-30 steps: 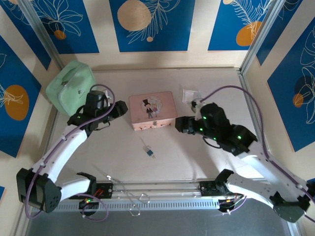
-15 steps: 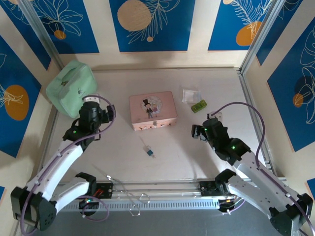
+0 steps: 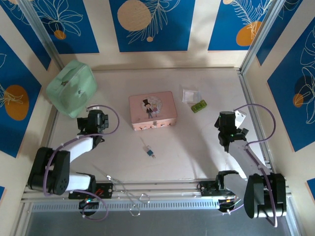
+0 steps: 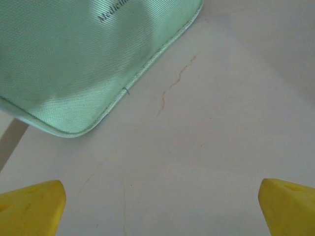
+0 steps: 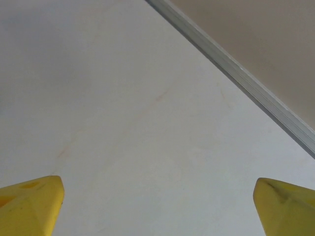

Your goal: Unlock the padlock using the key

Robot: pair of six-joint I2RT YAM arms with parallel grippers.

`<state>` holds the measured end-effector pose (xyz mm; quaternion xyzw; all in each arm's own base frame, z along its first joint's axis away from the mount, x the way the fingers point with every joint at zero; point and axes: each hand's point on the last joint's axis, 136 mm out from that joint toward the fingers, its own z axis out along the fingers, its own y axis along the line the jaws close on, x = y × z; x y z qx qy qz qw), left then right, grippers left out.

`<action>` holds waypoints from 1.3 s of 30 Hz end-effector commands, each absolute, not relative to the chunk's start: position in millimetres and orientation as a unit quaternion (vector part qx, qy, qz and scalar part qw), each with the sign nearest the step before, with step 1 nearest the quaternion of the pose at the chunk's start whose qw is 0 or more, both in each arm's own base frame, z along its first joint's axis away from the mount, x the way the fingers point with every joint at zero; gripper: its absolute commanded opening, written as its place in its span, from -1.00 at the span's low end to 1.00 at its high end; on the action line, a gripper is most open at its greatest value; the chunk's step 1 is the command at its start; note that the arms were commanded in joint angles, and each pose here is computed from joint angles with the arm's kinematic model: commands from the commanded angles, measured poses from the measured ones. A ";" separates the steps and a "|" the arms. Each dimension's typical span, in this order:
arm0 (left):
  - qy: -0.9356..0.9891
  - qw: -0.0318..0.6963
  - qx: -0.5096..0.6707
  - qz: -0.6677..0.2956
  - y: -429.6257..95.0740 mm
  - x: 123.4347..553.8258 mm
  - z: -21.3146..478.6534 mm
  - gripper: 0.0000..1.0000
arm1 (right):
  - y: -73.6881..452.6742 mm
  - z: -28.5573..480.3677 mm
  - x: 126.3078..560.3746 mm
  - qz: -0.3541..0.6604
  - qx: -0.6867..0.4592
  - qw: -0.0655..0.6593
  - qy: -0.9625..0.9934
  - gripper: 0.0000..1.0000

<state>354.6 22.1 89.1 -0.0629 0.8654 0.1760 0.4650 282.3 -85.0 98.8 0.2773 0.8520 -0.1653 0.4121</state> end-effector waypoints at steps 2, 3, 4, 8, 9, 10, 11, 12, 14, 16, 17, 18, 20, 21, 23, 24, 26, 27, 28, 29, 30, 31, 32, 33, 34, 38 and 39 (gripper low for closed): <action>0.816 0.563 -0.034 0.129 3.4 384.5 117.7 0.99 | -75.3 101.6 315.5 -0.109 0.231 0.474 0.843 0.98; 0.813 0.568 -0.021 0.126 0.1 387.4 118.3 0.99 | -68.3 102.9 322.7 -0.094 0.214 0.483 0.844 0.98; 0.806 0.577 -0.019 0.127 -0.3 388.9 117.9 0.99 | -59.8 104.8 329.8 -0.075 0.196 0.493 0.844 0.98; 0.803 0.586 0.001 0.106 -8.4 389.4 108.4 0.99 | -10.5 115.1 358.5 0.036 0.105 0.546 0.831 0.98; 0.797 0.595 0.003 0.105 -9.1 390.5 109.2 0.99 | -6.3 118.0 364.2 0.036 0.094 0.558 0.824 0.98; 0.797 0.595 0.003 0.099 -9.2 389.5 107.8 0.99 | -3.7 120.9 369.9 0.036 0.086 0.569 0.817 0.98; 0.802 0.591 0.008 0.086 -10.6 388.8 103.7 0.99 | 1.7 123.2 376.9 0.040 0.066 0.578 0.813 0.98; 0.803 0.589 0.008 0.085 -10.5 390.3 97.2 0.99 | 6.7 123.1 384.2 0.035 0.043 0.582 0.811 0.98; 0.803 0.590 0.007 0.087 -9.5 390.4 95.2 0.99 | 14.5 104.5 395.7 0.056 0.024 0.563 0.824 0.98; 0.802 0.592 0.001 0.082 -7.4 393.3 96.9 0.99 | 24.2 94.0 396.7 0.071 0.000 0.566 0.821 0.98; 0.802 0.591 0.002 0.083 -7.0 393.4 96.2 0.99 | 21.4 92.0 395.7 0.064 0.007 0.554 0.830 0.98; 0.807 0.585 0.000 0.079 -6.8 392.5 94.4 0.99 | 20.9 95.5 397.2 0.068 0.006 0.564 0.823 0.98; 0.803 0.590 0.001 0.082 -6.0 393.0 95.8 0.99 | 20.4 93.5 396.7 0.069 0.008 0.556 0.828 0.98; 0.805 0.588 -0.001 0.080 -6.1 392.2 95.1 0.99 | 20.1 94.8 397.5 0.067 0.008 0.562 0.824 0.98; 0.803 0.591 0.001 0.082 -5.8 392.4 96.3 0.99 | 20.6 94.6 397.4 0.063 0.007 0.561 0.826 0.98; 0.803 0.590 0.000 0.080 -6.1 392.3 96.1 0.99 | 20.7 94.1 397.1 0.063 0.007 0.561 0.825 0.98; 0.803 0.591 0.001 0.081 -6.0 392.6 96.5 0.99 | 20.8 94.8 397.3 0.064 0.007 0.561 0.825 0.98; 0.802 0.591 0.001 0.081 -6.2 392.7 96.7 0.99 | 20.8 94.1 396.6 0.064 0.007 0.560 0.826 0.98; 0.802 0.592 0.001 0.081 -6.2 392.8 96.7 0.99 | 21.3 94.4 396.7 0.063 0.006 0.561 0.826 0.98; 0.803 0.591 0.001 0.081 -5.9 392.3 96.1 0.99 | 21.2 93.9 396.7 0.062 0.006 0.561 0.826 0.98; 0.802 0.591 0.001 0.082 -6.0 392.4 96.5 0.99 | 21.0 93.7 396.5 0.063 0.006 0.559 0.827 0.98; 0.803 0.591 0.002 0.081 -6.3 392.4 96.0 0.99 | 20.8 94.4 397.3 0.064 0.007 0.560 0.826 0.98; 0.803 0.591 0.002 0.082 -6.1 392.4 96.3 0.99 | 21.1 94.3 397.1 0.064 0.006 0.560 0.826 0.98; 0.802 0.591 0.002 0.081 -6.4 392.5 96.4 0.99 | 21.3 94.3 397.2 0.065 0.006 0.560 0.826 0.98; 0.803 0.591 0.002 0.081 -6.5 392.4 96.3 0.99 | 21.0 93.8 397.0 0.064 0.006 0.559 0.826 0.98; 0.802 0.592 0.002 0.082 -6.4 392.8 97.0 0.99 | 20.8 93.6 397.0 0.065 0.006 0.559 0.827 0.98; 0.802 0.592 0.002 0.082 -6.3 392.8 96.9 0.99 | 21.2 93.9 397.4 0.066 0.006 0.559 0.827 0.98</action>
